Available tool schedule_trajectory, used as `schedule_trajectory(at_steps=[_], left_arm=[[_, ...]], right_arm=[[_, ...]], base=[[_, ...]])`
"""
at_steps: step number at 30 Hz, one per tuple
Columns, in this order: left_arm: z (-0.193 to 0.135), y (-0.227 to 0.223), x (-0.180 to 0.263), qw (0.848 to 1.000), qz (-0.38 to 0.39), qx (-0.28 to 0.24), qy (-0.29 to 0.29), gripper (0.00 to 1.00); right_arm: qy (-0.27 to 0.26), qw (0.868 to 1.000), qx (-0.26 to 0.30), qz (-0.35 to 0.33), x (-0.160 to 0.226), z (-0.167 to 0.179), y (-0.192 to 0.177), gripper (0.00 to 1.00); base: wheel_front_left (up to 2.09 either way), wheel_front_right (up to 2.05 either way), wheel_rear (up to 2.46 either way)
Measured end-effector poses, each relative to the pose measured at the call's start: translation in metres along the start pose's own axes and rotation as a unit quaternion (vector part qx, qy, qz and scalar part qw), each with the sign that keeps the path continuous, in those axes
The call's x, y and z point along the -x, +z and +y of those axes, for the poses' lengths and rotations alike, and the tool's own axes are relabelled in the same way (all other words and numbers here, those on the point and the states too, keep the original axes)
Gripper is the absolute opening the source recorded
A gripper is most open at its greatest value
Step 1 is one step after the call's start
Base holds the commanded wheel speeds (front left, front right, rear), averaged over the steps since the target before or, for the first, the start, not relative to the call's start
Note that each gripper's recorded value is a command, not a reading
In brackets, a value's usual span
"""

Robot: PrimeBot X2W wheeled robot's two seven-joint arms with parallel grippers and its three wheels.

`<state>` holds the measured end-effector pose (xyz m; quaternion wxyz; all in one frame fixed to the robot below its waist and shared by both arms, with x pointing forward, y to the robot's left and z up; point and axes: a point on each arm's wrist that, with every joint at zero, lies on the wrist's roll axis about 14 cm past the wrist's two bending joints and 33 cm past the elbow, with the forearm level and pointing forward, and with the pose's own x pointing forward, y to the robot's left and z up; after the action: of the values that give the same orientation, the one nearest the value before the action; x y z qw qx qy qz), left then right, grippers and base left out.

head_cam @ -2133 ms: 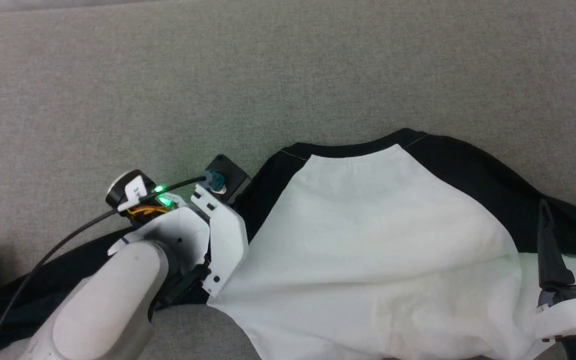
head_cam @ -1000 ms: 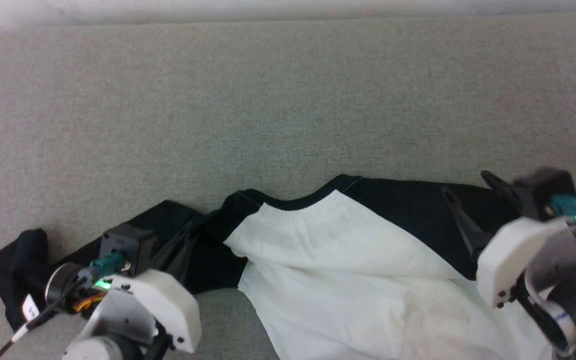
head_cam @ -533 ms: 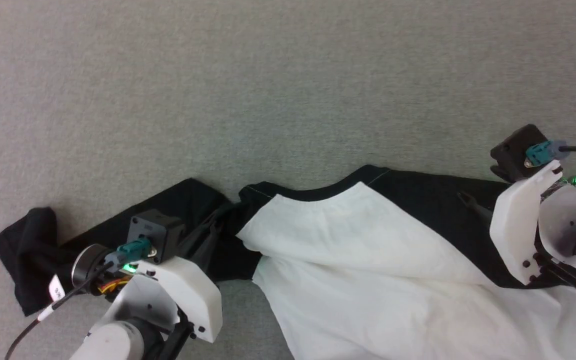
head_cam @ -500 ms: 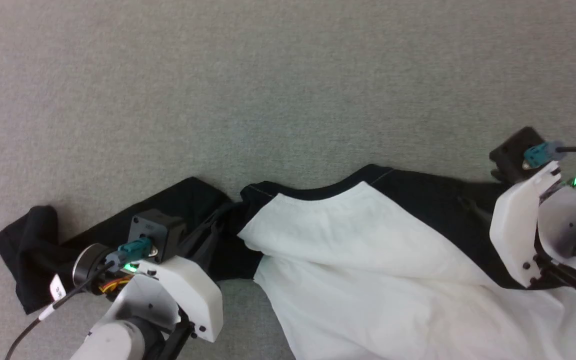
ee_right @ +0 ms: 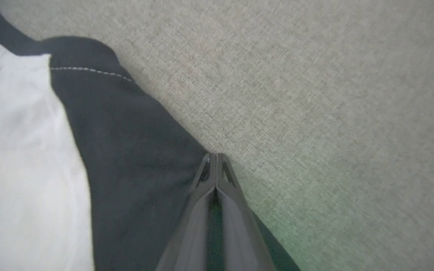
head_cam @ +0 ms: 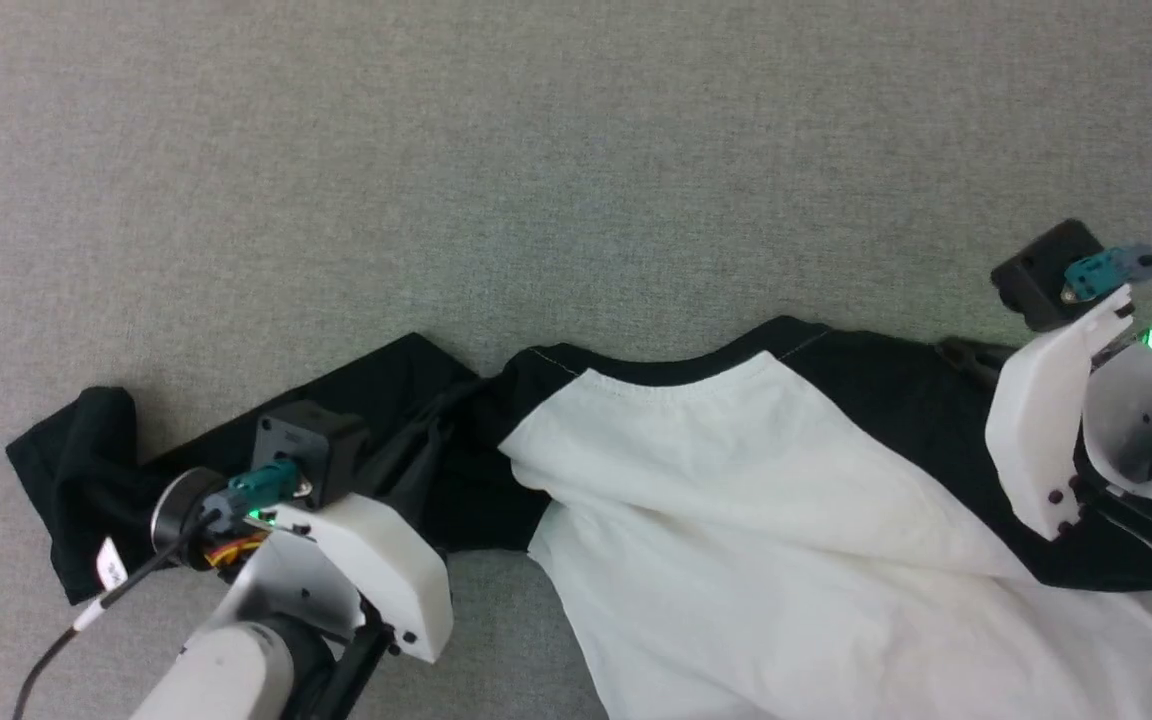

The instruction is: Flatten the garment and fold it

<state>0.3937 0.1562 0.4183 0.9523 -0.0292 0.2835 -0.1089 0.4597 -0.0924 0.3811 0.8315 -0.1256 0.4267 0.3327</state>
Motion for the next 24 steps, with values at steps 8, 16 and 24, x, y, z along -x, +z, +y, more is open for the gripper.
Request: schedule_trajectory(at_steps=[8, 16, 24], left_arm=[[0.001, 0.044, 0.010, 0.995, -0.095, 0.009, 0.011, 0.00], [-0.004, 0.126, 0.040, 0.969, -0.248, 0.008, 0.017, 0.00], [-0.014, 0.262, 0.092, 0.904, -0.421, -0.069, 0.026, 0.00]], right_arm=[[-0.069, 0.974, -0.032, -0.215, 0.047, -0.017, 0.074, 0.00], [-0.137, 0.908, -0.040, -0.394, 0.134, -0.018, 0.123, 0.00], [-0.207, 0.826, 0.013, -0.524, 0.244, -0.016, 0.180, 0.00]], base=[[0.00, 0.00, 0.00], [0.00, 0.00, 0.00], [0.00, 0.00, 0.00]])
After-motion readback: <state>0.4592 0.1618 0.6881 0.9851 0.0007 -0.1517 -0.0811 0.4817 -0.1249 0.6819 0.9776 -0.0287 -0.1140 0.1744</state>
